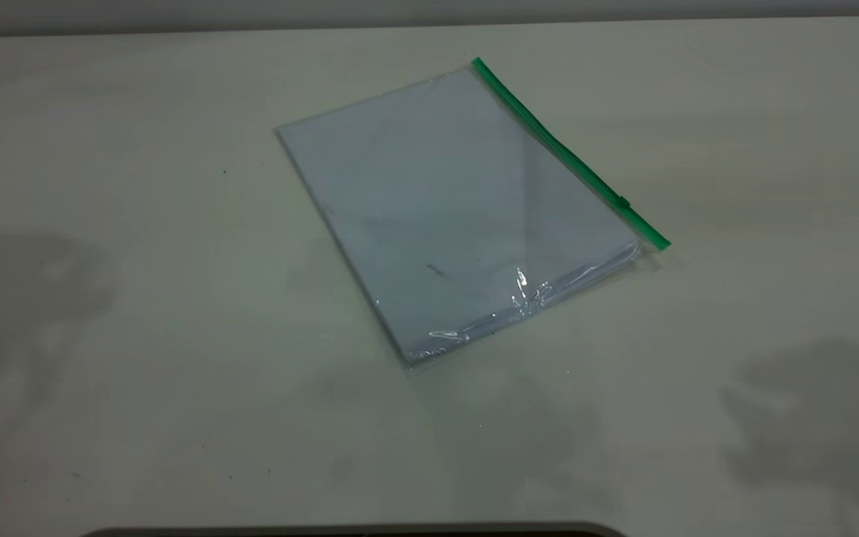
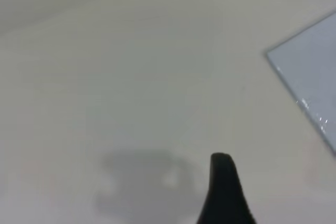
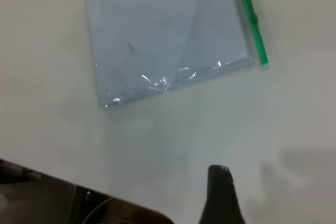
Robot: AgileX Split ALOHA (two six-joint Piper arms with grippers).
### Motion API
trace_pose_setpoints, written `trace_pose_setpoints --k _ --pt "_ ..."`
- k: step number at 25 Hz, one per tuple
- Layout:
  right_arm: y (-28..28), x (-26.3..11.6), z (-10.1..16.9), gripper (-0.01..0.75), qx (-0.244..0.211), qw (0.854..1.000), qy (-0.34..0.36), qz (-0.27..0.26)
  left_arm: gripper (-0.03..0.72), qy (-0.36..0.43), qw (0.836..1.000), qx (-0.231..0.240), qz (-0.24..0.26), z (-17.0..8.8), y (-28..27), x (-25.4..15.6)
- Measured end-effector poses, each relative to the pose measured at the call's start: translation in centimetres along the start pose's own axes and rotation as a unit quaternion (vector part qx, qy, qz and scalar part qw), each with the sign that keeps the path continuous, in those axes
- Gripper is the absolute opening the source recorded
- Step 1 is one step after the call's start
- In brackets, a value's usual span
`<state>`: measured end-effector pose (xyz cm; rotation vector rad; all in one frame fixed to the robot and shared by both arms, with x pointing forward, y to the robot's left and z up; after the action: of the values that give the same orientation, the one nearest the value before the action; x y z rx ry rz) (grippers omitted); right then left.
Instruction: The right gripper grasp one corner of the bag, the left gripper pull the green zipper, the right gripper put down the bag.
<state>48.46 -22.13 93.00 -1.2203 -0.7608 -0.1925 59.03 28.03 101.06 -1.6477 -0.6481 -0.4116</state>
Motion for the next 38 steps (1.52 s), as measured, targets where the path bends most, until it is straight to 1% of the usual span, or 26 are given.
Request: trace_pose_setpoints --k 3,5,9,10,12,13,15,20,26,33,38 --pt "2.6 -0.1 -0.2 0.591 0.022 1.000 0.017 0.010 0.590 0.021 1.000 -0.019 0.003 -0.8 2.6 1.1" --pt "4.3 -0.1 -0.1 0.591 0.041 0.998 0.034 0.012 0.590 0.052 0.998 -0.032 0.004 -1.6 4.1 1.6" --pt "8.0 -0.5 -0.1 0.591 0.075 0.995 0.063 0.015 0.590 0.122 0.990 -0.063 0.023 -4.1 7.1 0.7" --pt "9.0 -0.8 -0.2 0.591 0.081 0.995 0.062 0.017 0.590 0.133 0.988 -0.069 0.027 -4.6 7.8 0.3" --pt "10.9 -1.4 -0.4 0.591 0.092 0.992 0.083 0.019 0.590 0.152 0.985 -0.078 0.035 -5.5 9.1 -0.4" --pt "11.8 -1.5 -0.5 0.591 0.097 0.991 0.088 0.015 0.590 0.157 0.983 -0.081 0.040 -5.8 9.6 -0.7" --pt "13.6 -2.3 -0.5 0.591 0.112 0.989 0.093 0.025 0.590 0.156 0.983 -0.088 0.050 -6.4 10.4 -1.4" --pt "17.9 -3.5 -0.8 0.591 0.143 0.983 0.104 0.051 0.590 0.151 0.982 -0.093 0.066 -6.7 11.7 -2.3" --pt "21.1 -3.9 -2.3 0.591 0.143 0.982 0.108 0.061 0.590 0.150 0.982 -0.092 0.063 -6.8 11.8 -2.2" --pt "22.7 -4.1 -6.6 0.591 0.117 0.982 0.141 0.050 0.590 0.146 0.984 -0.093 0.052 -6.9 11.8 -1.7" --pt "24.2 -5.3 -7.5 0.591 0.122 0.979 0.151 0.056 0.590 0.132 0.985 -0.099 0.049 -7.2 11.7 -1.6"
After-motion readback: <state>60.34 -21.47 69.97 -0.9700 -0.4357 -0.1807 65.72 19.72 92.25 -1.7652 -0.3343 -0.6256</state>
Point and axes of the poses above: a point on each arm's last joint axis where the gripper is mounted, y pointing out along that axis toward the gripper, z along the wrist's bending axis when the last joint is at zero, x = y × z, the point moved 9 cm from there along y, pointing out along that axis toward the gripper, and after that the axes turned 14 degrees about -y, right-handed, at the moved point
